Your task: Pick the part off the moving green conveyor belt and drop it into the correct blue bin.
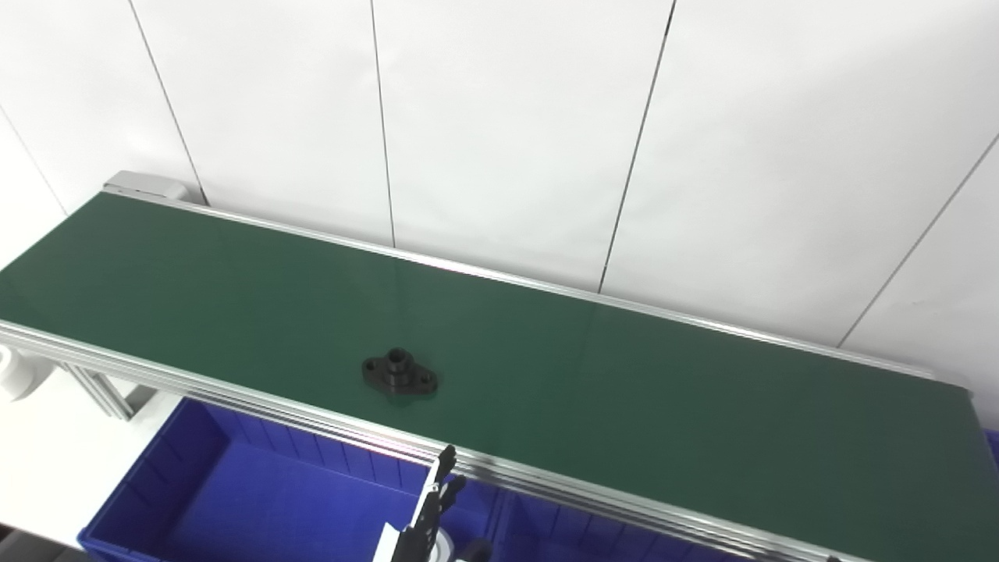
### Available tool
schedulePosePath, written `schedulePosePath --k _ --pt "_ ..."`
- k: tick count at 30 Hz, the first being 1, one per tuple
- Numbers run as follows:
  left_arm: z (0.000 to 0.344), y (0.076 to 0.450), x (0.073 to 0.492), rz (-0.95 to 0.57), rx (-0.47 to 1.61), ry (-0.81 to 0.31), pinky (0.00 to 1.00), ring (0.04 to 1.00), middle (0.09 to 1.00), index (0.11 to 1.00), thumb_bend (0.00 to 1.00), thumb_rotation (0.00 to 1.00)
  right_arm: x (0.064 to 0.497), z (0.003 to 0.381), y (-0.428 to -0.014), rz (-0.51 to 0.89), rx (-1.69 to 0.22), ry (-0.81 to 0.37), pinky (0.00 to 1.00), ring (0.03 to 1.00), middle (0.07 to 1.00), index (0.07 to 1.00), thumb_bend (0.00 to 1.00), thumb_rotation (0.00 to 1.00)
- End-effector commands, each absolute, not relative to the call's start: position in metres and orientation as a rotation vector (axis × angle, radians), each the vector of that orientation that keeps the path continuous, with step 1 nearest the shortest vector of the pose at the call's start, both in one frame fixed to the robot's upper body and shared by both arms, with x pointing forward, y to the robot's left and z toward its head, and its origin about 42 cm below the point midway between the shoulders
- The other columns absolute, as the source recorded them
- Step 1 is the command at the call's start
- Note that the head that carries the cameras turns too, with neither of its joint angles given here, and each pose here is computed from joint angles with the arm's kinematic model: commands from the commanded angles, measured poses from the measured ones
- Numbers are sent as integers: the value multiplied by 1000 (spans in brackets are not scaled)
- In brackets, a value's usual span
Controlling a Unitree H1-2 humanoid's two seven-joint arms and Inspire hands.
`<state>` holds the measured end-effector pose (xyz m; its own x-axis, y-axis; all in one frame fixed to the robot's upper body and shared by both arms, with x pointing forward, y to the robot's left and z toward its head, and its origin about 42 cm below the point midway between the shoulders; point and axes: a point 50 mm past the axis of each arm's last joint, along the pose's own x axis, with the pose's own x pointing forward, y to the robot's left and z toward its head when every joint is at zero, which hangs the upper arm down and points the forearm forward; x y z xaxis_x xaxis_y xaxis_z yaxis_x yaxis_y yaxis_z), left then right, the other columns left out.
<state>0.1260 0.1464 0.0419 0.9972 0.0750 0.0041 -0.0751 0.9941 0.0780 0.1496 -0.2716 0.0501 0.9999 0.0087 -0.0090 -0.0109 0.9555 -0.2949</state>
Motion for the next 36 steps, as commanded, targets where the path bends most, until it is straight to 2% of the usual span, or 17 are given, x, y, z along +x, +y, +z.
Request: schedulePosePath --k 1,2,3,4,7,9,10,13,14,18,22,36 --pt "57 137 131 58 38 -59 947 948 1000 1000 668 885 159 75 -269 21 -442 -174 872 870 929 963 556 635" --pt "58 138 131 57 33 -59 956 954 1000 1000 655 886 161 78 -269 24 -493 -202 798 836 908 958 622 559" --pt "58 139 132 54 25 -62 960 955 1000 1000 643 887 165 84 -268 30 -530 -229 782 836 908 959 690 514" --pt "59 139 133 51 19 -64 960 955 1000 1000 641 887 169 90 -268 34 -565 -254 782 837 909 960 701 507" --pt "60 141 135 38 11 -67 952 959 1000 1000 641 890 181 107 -263 32 -642 -293 797 854 913 960 817 461" --pt "59 142 136 29 3 -67 956 965 1000 1000 630 897 194 120 -258 42 -687 -345 784 845 880 929 888 431" --pt "59 142 137 27 -1 -68 956 966 1000 1000 629 898 204 127 -255 46 -720 -367 783 844 877 927 892 429" --pt "59 143 138 27 2 -68 974 970 1000 1000 642 919 221 144 -245 42 -796 -390 683 776 828 878 950 411" --pt "59 143 138 26 4 -66 976 971 1000 1000 646 923 229 150 -239 41 -827 -385 671 766 820 870 957 411" --pt "59 144 139 20 2 -63 1000 982 1000 1000 662 955 255 166 -221 62 -914 -347 757 775 807 846 962 376" --pt "60 144 140 15 -1 -64 1000 990 1000 1000 670 961 279 173 -208 94 -973 -332 780 776 800 836 959 377" --pt "60 136 145 18 -22 -82 1000 991 1000 1000 640 957 353 182 -150 194 -1090 -322 770 763 791 835 976 428"
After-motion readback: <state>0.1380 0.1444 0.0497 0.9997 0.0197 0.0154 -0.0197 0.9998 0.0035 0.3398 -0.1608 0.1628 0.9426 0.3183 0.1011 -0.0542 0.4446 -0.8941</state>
